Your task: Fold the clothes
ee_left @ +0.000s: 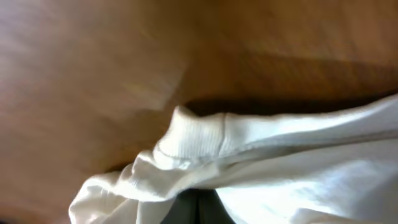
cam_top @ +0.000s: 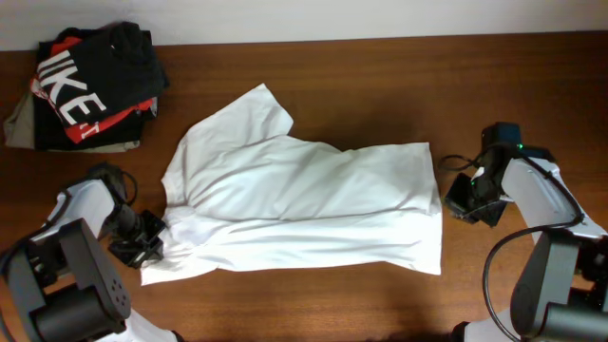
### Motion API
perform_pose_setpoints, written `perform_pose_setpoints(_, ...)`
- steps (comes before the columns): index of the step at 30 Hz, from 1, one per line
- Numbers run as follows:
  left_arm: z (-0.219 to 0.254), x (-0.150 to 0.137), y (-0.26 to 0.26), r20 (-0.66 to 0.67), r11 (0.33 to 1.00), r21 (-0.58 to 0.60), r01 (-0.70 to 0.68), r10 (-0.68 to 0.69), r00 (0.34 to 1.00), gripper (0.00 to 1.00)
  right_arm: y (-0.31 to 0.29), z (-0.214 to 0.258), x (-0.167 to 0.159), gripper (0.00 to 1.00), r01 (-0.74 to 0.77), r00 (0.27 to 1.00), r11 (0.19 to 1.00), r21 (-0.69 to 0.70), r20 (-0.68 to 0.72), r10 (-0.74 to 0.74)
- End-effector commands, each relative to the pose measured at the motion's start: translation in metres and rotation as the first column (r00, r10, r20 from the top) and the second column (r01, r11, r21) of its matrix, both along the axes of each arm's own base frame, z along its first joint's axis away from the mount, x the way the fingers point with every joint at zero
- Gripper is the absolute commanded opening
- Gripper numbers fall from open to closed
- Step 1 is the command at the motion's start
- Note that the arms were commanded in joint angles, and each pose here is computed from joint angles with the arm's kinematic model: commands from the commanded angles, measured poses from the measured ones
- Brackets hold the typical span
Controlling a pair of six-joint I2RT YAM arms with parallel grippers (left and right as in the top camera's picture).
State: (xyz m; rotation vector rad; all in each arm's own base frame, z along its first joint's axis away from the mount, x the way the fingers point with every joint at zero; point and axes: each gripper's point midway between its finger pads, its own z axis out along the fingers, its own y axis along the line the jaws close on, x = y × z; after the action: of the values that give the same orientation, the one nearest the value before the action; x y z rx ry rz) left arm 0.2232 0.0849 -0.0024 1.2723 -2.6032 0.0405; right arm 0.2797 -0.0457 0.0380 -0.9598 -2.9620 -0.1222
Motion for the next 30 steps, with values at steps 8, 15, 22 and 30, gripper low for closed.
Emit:
perform_pose_setpoints(8,0.077,0.016,-0.040,0.265,0.985,0.059,0.165,-0.174,0.948,0.44,0.029,0.015,0.020,0.68,-0.100,0.991,0.979,0.179,0.106,0.082)
perform_pose_setpoints(15,0.046,0.012,-0.068,0.135,0.968,0.003,0.250,-0.248,0.959,0.51,0.029,0.014,0.020,0.69,-0.116,0.989,0.978,0.175,0.110,0.097)
perform_pose_setpoints(22,0.027,0.020,-0.067,0.115,0.968,-0.005,0.252,-0.250,0.962,0.45,0.028,0.015,0.024,0.69,-0.129,0.985,0.977,0.167,0.132,0.107)
perform_pose_setpoints(30,0.025,0.025,-0.071,0.139,0.968,-0.027,0.248,-0.242,0.960,0.30,0.027,0.015,0.030,0.69,-0.128,0.983,0.979,0.160,0.154,0.103)
